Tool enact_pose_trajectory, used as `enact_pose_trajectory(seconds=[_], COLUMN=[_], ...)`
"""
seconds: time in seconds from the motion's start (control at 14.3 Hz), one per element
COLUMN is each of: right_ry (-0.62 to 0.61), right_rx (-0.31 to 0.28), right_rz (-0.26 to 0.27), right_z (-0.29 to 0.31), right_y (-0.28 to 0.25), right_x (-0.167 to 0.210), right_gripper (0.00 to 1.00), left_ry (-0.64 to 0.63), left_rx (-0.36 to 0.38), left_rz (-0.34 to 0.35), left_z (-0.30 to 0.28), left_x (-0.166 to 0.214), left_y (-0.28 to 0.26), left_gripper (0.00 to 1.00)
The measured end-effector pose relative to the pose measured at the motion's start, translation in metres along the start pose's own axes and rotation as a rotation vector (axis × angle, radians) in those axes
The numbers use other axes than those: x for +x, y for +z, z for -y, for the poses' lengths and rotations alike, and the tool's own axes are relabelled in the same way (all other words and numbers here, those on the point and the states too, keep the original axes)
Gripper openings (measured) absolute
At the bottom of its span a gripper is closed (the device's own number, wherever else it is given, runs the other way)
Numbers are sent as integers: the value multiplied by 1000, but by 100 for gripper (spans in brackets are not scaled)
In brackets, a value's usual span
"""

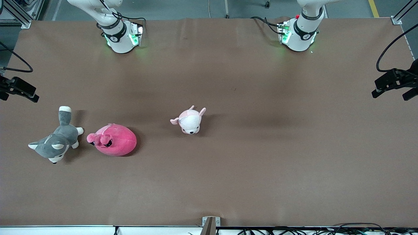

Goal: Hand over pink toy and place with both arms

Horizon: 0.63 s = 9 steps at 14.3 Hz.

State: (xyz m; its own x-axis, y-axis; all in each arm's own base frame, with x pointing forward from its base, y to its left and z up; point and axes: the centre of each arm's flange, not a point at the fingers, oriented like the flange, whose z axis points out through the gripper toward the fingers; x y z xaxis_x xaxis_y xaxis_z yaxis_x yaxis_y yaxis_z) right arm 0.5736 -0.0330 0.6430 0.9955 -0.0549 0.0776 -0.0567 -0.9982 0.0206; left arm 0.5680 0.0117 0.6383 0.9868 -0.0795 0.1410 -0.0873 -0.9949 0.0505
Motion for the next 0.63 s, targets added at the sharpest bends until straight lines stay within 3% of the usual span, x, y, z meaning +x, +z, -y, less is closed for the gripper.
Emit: enact_pose_trajectory(seconds=[0.63], right_ry=[-24], right_rx=[0], right_rz=[-1], right_z=[0], right_y=[3], right_x=[0], right_gripper=[100], left_ry=[-6], left_rx=[1], left_rz=[6], left_z=[3], left_x=[-1], left_y=[0], left_gripper=[100])
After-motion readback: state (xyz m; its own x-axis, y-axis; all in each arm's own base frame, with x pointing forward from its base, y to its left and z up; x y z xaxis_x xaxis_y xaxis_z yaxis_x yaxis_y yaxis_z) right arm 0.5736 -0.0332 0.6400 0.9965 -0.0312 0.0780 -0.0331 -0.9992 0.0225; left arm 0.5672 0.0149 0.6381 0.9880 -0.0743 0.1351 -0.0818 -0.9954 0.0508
